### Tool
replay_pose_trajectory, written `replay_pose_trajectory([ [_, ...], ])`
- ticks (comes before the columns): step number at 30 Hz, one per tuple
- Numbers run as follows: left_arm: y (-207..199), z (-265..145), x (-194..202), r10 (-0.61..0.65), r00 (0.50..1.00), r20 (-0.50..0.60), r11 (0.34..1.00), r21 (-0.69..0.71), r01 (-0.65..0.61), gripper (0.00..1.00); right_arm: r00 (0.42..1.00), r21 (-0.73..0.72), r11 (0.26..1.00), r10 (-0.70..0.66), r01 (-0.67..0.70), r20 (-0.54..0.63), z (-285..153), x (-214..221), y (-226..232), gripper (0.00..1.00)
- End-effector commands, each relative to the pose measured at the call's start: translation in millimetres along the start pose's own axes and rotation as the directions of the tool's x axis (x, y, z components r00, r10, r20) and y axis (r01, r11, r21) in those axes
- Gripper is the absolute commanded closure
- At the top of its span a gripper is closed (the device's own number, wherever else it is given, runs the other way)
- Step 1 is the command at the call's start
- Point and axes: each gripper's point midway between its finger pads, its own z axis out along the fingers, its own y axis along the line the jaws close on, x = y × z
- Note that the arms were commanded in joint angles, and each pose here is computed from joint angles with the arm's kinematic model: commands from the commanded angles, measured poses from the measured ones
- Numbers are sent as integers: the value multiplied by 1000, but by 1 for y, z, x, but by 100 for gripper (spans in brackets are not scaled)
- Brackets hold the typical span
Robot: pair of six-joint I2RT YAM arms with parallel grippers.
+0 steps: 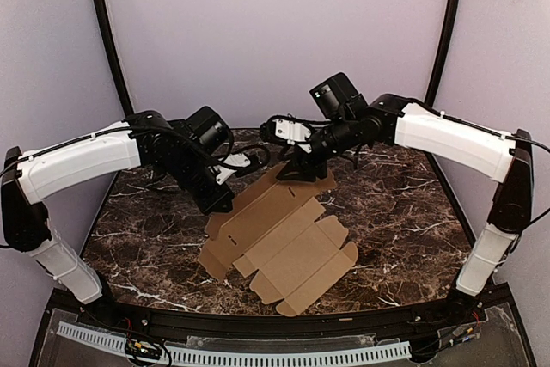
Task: Fold the paper box
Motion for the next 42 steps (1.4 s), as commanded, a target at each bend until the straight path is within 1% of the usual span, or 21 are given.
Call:
replay_pose_trajectory([
  [1, -5, -10, 3, 31, 999, 34, 1000, 6, -31, 99, 999, -25, 999, 32, -32, -11, 8, 11, 1, 53],
  [3, -8, -11, 2, 37, 998, 45, 999, 13, -38, 99, 999, -19, 999, 34, -34, -17, 9, 15, -1, 55],
  [7, -11, -13, 1, 47, 997, 54, 999, 18, -48, 99, 999, -16, 999, 42, -42, -23, 10, 19, -3, 63],
  [9, -12, -12, 1, 54, 997, 54, 998, 22, -55, 99, 999, -14, 999, 42, -42, -24, 9, 20, -4, 73],
  [11, -14, -13, 0, 60, 996, 59, 998, 25, -61, 99, 999, -13, 999, 41, -41, -24, 9, 20, -4, 79],
  [14, -16, -16, -3, 67, 995, 77, 997, 26, -70, 99, 999, -6, 999, 37, -37, -20, 7, 20, -4, 96],
  [15, -17, -17, -4, 67, 994, 81, 997, 27, -69, 99, 999, -4, 999, 36, -37, -17, 6, 19, -4, 100],
  [19, -14, -20, -6, 62, 993, 97, 998, 6, -63, 99, 1000, 5, 1000, 26, -26, 7, -3, 14, -2, 100],
  [20, -9, -23, -8, 59, 992, 108, 998, -22, -57, 91, 1000, 8, 1000, 21, -21, 14, -5, 13, -1, 100],
  [21, -7, -26, -10, 52, 991, 123, 998, -36, -48, 75, 1000, 16, 1000, 19, -19, 18, -8, 12, -1, 100],
  [22, -1, -29, -14, 49, 989, 141, 997, -70, -39, 66, 1000, 26, 1000, 16, -17, 21, -11, 12, -1, 100],
  [23, 2, -36, -17, 37, 985, 169, 996, -90, -22, 45, 1000, 38, 999, 15, -16, 22, -15, 11, -2, 100],
  [24, 8, -40, -22, 31, 980, 197, 992, -123, -7, 36, 1000, 54, 998, 18, -19, 20, -18, 12, -3, 100],
  [25, 11, -50, -26, 20, 973, 232, 990, -137, 12, 23, 1000, 72, 997, 25, -26, 18, -21, 12, -5, 100],
  [26, 16, -57, -31, 15, 964, 267, 986, -166, 31, 18, 999, 94, 995, 32, -33, 13, -25, 13, -7, 100],
  [27, 18, -68, -34, 0, 952, 306, 983, -175, 56, 10, 999, 117, 992, 45, -45, 9, -29, 14, -10, 100],
  [29, 26, -87, -40, -25, 924, 383, 971, -210, 113, 4, 996, 161, 983, 83, -84, 15, -39, 14, -17, 100],
  [33, 36, -111, -41, -96, 860, 501, 949, -216, 231, 1, 977, 263, 941, 203, -211, 57, -63, 13, -36, 100],
  [35, 37, -111, -34, -147, 835, 531, 940, -189, 285, 1, 963, 311, 912, 247, -267, 103, -77, 12, -41, 100],
  [38, 32, -107, -27, -227, 773, 592, 932, -99, 350, 1, 931, 367, 858, 310, -360, 191, -97, 16, -46, 100],
  [42, 23, -95, -9, -317, 706, 633, 920, 24, 392, 1, 857, 362, 780, 429, -511, 285, -108, 28, -39, 100],
])
